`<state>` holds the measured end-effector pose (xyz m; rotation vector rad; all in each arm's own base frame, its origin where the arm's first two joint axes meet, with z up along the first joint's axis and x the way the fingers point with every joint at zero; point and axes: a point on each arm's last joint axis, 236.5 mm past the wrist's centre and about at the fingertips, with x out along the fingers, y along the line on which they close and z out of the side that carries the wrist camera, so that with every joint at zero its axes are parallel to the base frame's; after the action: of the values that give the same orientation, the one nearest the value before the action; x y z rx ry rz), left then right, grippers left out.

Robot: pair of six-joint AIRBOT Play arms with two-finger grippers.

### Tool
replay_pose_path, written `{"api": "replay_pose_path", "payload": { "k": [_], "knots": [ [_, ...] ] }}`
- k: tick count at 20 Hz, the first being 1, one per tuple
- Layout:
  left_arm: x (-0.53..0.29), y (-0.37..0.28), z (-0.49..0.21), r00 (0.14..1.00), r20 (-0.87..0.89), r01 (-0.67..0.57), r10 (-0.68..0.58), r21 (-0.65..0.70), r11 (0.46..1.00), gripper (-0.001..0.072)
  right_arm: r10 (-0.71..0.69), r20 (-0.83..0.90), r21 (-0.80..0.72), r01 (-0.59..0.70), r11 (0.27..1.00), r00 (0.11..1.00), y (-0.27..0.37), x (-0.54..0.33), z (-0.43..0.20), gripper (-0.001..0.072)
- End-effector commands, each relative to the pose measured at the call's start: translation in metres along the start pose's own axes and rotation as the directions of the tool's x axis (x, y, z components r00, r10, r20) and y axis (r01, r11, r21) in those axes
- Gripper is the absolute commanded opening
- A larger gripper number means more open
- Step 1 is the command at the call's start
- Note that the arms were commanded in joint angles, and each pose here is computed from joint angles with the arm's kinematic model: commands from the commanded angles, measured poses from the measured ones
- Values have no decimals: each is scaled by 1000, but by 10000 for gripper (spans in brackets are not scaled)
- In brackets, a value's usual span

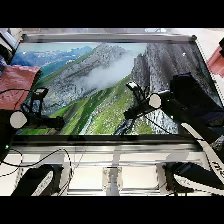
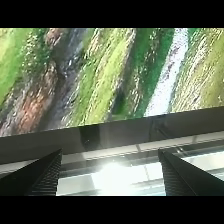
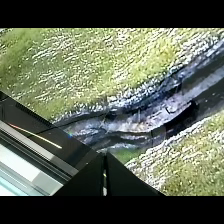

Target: Fold the clothes and pants, and hang the long-sleeved shirts on hangers.

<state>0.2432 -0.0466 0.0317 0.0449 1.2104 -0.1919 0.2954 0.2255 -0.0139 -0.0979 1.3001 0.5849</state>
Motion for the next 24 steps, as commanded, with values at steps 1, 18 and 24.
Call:
{"api": "replay_pose_path", "payload": {
  "k": [1,18,24],
  "knots": [
    [0,0,0,1000,0,-1,1,0,1000,713,6,-2,2,-6,1000,1000,2,0,0,8],
    [-19,179,53,711,100,-685,696,326,652,622,7,-3,2,-7,1000,1000,2,0,-1,8],
    [21,286,9,572,-158,-737,805,333,589,627,7,-3,2,-7,1000,1000,2,0,-1,8]
  ]
}}
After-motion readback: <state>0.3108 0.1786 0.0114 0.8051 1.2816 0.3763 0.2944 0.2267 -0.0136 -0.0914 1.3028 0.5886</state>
